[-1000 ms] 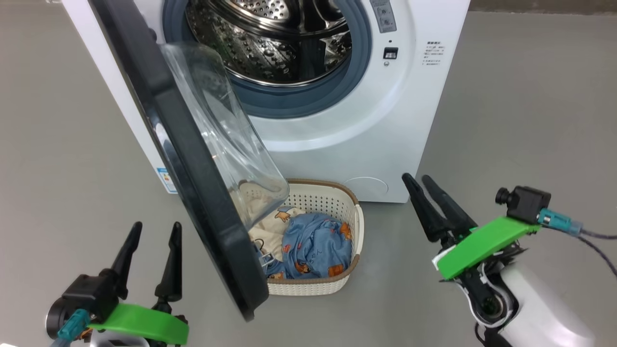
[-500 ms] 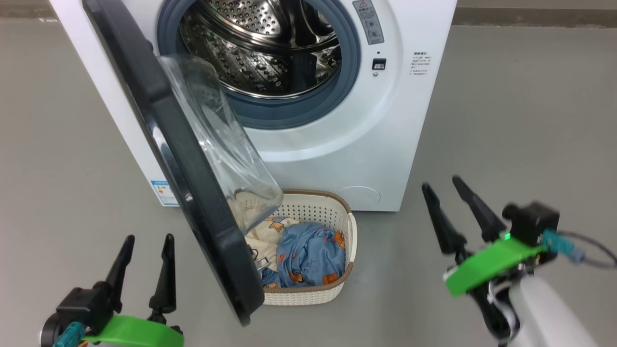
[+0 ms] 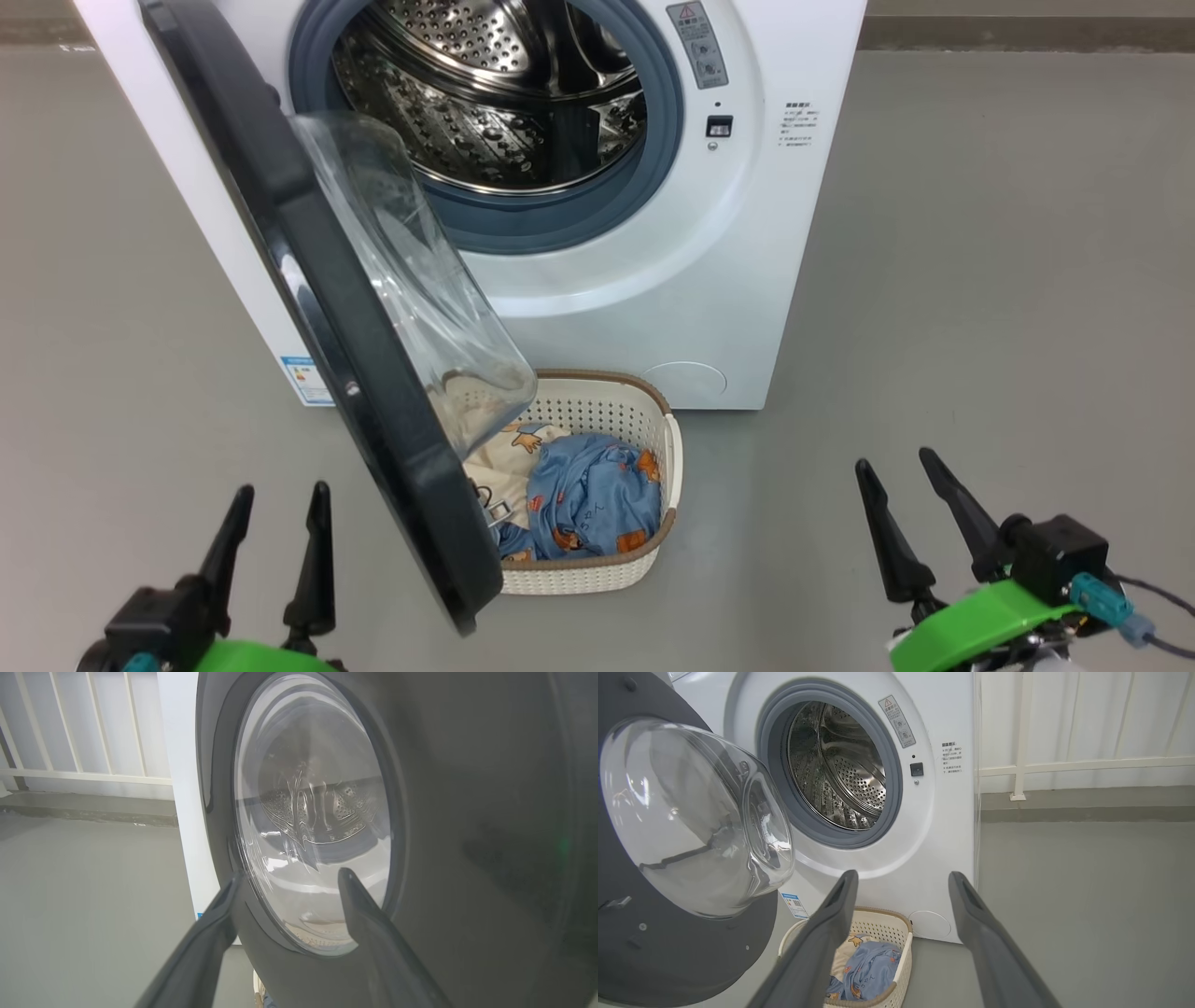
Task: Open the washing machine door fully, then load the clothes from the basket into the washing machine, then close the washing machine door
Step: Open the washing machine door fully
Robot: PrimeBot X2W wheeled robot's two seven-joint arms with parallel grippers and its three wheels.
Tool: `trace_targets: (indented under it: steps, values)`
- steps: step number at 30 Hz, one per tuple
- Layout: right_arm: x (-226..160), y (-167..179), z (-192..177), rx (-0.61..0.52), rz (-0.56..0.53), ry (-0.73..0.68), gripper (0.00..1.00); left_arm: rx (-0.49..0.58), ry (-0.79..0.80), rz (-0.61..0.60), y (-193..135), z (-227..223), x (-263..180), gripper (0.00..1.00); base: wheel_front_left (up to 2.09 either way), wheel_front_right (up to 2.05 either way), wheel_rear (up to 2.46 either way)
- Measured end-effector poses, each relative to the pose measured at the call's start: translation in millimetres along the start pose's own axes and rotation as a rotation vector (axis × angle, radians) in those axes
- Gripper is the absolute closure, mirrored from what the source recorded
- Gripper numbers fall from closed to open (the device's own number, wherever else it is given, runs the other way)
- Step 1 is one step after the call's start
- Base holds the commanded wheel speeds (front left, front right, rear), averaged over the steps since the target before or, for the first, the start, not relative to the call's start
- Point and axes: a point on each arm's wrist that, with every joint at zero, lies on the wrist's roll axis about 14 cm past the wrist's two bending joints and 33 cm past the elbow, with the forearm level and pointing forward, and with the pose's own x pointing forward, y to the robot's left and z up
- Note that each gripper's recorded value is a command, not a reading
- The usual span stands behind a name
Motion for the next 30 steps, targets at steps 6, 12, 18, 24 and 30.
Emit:
trace_targets:
  steps: [6,12,18,24,30]
  values:
    - [-13.0,-5.7,-3.9,-0.07,-0.018,0.015,0.0,0.002,0.028,0.013,2.7,-8.6,-10.3,0.0,0.0,0.0,0.0]
    - [-21.8,-13.2,-6.0,-0.099,-0.049,0.023,0.0,-0.005,0.028,0.026,4.6,-9.0,-13.5,0.0,0.0,0.0,0.0]
    - [-21.8,-13.2,-6.2,-0.111,-0.055,0.022,0.0,-0.013,0.027,0.028,3.3,-9.6,-12.0,0.0,0.0,0.0,0.0]
    - [-20.9,-11.4,-2.6,-0.12,-0.052,0.011,0.0,-0.014,0.026,0.027,2.7,-9.4,-11.9,0.0,0.0,0.0,0.0]
    - [-20.4,-12.7,0.2,-0.122,-0.058,0.002,0.0,-0.016,0.027,0.029,2.6,-9.9,-11.7,0.0,0.0,0.0,0.0]
